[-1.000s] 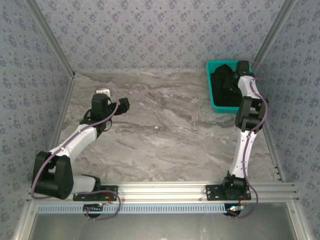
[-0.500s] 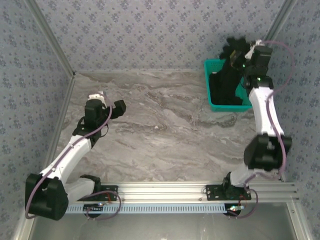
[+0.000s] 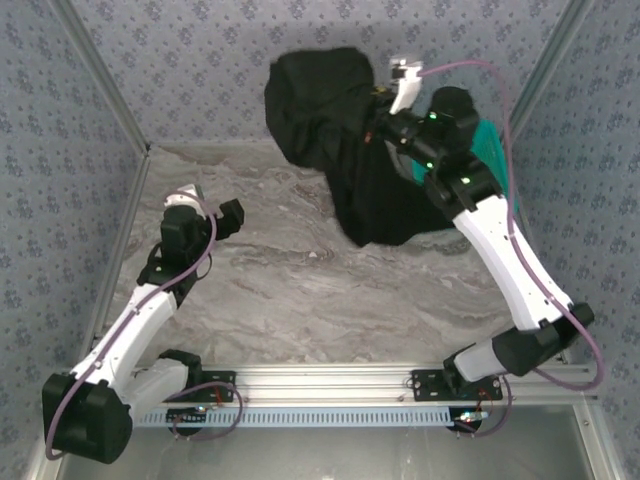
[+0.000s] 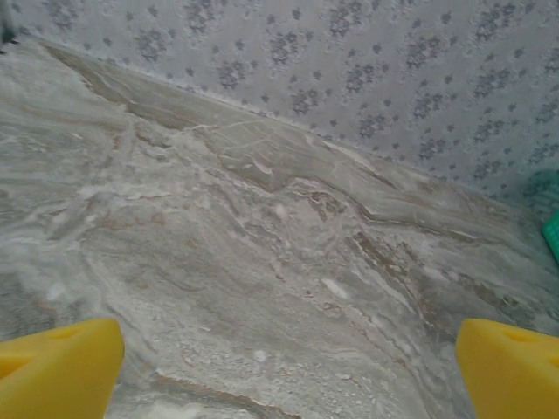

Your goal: Fold the inside-out t-shirt

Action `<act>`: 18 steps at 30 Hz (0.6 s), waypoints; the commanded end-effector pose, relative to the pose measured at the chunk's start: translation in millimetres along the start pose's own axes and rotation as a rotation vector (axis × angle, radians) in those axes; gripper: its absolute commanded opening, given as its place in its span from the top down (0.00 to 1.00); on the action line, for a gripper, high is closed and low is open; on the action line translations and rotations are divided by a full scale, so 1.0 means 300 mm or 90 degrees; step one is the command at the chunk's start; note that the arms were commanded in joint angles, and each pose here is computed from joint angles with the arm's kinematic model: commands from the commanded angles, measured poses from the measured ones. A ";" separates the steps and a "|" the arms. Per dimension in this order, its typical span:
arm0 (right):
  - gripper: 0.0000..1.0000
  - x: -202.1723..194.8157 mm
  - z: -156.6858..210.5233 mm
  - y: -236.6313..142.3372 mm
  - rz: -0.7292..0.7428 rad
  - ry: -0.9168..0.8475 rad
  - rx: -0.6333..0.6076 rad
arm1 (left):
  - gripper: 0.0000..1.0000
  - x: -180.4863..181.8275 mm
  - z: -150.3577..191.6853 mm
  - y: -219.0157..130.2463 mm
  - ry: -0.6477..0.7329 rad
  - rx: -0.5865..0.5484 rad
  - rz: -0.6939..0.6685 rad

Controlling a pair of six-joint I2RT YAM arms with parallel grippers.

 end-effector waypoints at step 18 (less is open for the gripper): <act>0.07 -0.415 0.808 0.170 0.251 0.092 0.482 | 0.02 0.076 0.242 0.063 0.035 0.197 -0.041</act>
Point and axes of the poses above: each hand's point on the last joint's axis, 136 mm out from that joint toward the fingers, its own y axis out along the fingers, its own x axis along the line the jaws close on, z = x × y, the point moved 7 cm from there along -y, back along the fingers
